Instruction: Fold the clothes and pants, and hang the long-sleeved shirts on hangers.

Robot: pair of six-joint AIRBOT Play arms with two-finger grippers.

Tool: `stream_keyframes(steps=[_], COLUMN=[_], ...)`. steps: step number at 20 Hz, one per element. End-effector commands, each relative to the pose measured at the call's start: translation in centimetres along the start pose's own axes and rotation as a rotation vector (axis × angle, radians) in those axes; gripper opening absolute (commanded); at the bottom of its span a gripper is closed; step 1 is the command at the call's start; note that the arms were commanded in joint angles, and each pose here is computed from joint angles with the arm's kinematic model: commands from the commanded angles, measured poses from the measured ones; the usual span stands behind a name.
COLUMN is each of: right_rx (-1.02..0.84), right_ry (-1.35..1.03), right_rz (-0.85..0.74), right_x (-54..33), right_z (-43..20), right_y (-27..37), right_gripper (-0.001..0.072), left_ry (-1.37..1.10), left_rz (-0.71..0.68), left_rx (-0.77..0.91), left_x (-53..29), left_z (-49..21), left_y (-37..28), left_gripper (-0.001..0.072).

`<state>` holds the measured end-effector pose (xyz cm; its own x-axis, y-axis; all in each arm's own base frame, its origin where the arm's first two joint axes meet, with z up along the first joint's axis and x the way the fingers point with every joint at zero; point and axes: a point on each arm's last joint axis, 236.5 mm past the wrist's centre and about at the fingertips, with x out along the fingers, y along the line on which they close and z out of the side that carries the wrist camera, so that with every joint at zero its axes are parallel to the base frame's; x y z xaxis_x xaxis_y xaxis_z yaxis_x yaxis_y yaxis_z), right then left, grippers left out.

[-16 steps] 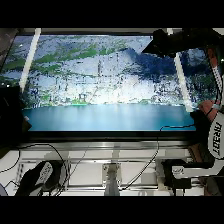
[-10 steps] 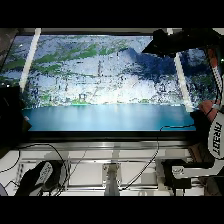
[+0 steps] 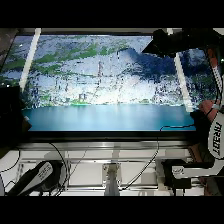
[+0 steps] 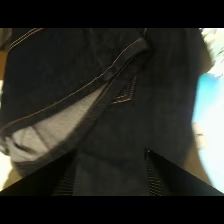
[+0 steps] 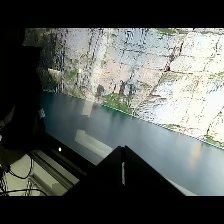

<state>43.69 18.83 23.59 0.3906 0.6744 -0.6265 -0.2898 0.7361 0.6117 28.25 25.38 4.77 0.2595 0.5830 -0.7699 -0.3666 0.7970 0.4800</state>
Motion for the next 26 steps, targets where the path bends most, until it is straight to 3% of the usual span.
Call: stream_keyframes(steps=[1,5,12,19,26], right_rx=[0.001,0.001,0.001,0.01,0.015], right_ry=[0.0,-0.002,-0.102,-0.102,-0.1], right_rz=[0.0,0.001,0.007,0.044,0.071], right_x=[0.0,0.0,-0.1,-0.2,-0.2], right_z=[0.0,0.0,2.4,2.4,2.4], right_y=[0.0,0.0,0.2,1.0,1.7], right_gripper=[0.0026,0.0026,0.0026,0.0026,0.0026], left_ry=[0.019,-0.026,-0.144,-0.11,-0.067], left_rz=[0.054,0.083,0.018,0.026,0.053], left_rx=[0.116,0.226,0.285,0.416,0.368], left_x=[2.7,5.5,9.5,13.1,14.3], left_z=[0.3,2.0,4.6,3.5,2.2], left_y=[0.3,-0.3,-3.4,-4.4,-1.8], left_gripper=[0.0515,0.0516,0.0515,0.0497,0.049])
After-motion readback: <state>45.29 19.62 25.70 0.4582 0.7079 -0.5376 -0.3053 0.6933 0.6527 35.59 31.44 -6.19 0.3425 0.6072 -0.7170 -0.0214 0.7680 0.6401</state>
